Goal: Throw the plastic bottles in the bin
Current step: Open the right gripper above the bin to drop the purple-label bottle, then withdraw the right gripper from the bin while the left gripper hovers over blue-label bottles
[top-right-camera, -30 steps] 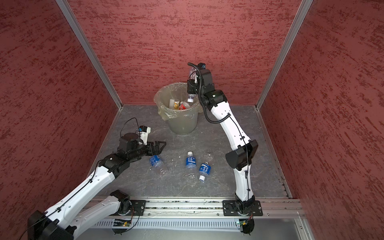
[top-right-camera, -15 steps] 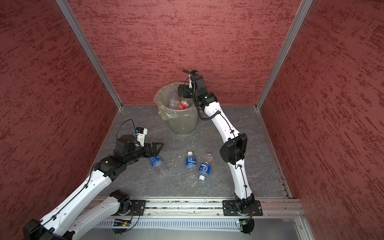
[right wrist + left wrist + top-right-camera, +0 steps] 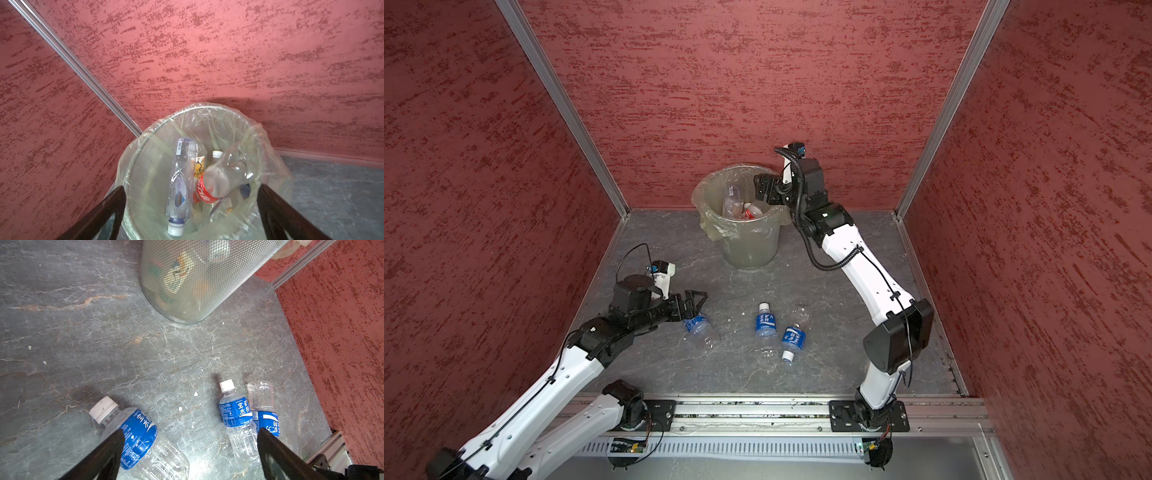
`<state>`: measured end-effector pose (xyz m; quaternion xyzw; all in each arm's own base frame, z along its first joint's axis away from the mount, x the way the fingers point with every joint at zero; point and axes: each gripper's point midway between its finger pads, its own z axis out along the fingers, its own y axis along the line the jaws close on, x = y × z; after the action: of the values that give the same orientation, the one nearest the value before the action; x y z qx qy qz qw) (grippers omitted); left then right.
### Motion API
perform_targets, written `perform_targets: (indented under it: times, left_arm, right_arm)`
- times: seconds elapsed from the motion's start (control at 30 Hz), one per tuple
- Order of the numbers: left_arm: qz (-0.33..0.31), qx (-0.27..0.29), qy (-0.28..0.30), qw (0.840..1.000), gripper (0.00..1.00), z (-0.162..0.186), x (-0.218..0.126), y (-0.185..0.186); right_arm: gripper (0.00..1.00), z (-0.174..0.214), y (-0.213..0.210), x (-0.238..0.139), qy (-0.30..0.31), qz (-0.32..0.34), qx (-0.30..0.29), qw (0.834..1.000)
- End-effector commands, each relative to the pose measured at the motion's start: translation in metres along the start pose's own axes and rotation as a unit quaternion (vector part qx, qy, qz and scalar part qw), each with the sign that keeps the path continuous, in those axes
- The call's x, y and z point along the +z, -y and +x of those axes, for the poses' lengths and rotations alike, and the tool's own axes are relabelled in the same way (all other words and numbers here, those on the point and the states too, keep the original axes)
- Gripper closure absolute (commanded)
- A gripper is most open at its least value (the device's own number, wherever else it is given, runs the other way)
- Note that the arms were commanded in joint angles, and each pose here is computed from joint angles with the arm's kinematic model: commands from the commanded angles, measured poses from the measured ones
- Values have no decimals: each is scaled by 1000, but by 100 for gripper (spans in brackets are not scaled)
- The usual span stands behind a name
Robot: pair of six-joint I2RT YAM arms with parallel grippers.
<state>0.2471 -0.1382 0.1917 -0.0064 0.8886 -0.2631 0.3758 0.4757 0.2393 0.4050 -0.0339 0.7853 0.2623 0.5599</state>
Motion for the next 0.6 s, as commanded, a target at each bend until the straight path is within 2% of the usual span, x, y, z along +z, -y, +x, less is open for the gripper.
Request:
perform_targets:
  times: [0.0, 0.57]
  left_arm:
    - [-21, -18, -6, 1000, 1, 8, -1, -11]
    - [-61, -71, -33, 995, 1, 28, 0, -28]
  right_arm:
    - [1, -3, 5, -14, 19, 6, 13, 1000]
    - [2, 62, 36, -62, -27, 46, 27, 998]
